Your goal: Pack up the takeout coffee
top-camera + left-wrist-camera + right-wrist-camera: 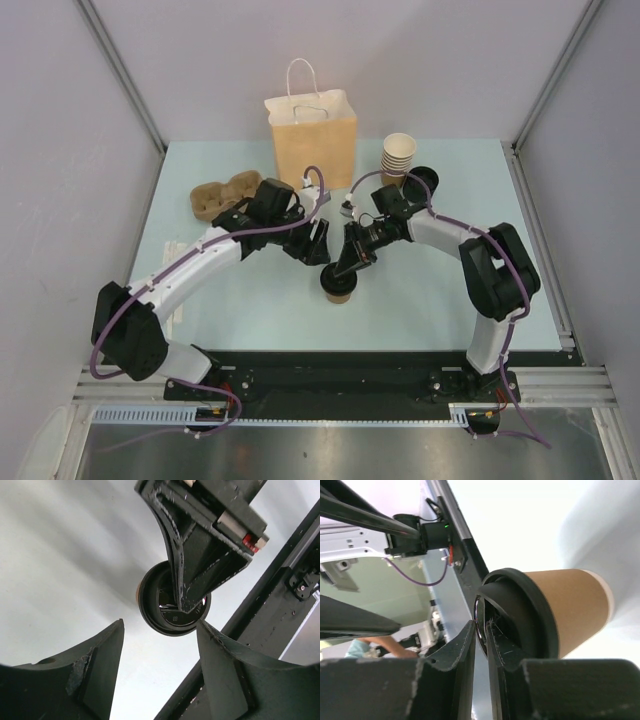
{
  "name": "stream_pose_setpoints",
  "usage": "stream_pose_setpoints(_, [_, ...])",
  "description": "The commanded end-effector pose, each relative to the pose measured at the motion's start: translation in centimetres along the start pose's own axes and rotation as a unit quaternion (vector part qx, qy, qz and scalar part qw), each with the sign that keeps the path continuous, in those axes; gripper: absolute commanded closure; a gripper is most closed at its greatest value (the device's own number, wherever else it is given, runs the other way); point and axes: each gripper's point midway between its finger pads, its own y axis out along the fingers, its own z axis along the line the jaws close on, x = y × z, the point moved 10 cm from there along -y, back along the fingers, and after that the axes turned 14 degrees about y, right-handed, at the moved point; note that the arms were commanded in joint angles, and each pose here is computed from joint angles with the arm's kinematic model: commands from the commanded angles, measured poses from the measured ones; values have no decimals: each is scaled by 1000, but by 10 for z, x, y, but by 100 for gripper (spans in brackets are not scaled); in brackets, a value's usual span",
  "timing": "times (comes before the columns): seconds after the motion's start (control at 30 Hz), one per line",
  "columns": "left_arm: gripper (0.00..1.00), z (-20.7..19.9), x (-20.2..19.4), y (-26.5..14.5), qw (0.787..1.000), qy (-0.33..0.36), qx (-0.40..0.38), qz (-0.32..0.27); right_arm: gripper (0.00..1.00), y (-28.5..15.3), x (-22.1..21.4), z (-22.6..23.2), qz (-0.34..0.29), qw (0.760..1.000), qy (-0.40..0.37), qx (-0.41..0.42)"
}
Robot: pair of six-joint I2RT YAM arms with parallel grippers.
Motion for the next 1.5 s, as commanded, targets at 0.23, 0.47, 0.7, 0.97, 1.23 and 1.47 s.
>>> stream_pose_setpoints(0.23, [34, -4, -3, 1, 1000, 6, -14, -23, 79, -41, -28, 41, -42, 993, -81, -77])
stream_pose_setpoints(0.47, [34, -2, -4, 10, 1000, 3, -17, -10, 76, -43, -37, 19, -49, 984, -52, -163])
stream_pose_setpoints(0.7, [34, -3, -10, 13, 1000, -5, -26, -13, 74, -33, -44, -3, -31, 983, -38, -176])
stream_pose_setpoints(0.97, [35, 0, -16, 14, 999, -18, -24, -13, 76, -26, -30, -16, -37, 983, -37, -173])
stream_pose_setpoints(1.23, [34, 6, -18, 13, 999, -32, -17, -16, 77, -25, -10, -15, -54, 984, -45, -167])
stream_pose_setpoints(1.47, [34, 7, -21, 11, 999, -35, -9, -28, 77, -22, 10, -15, -64, 983, -52, -165])
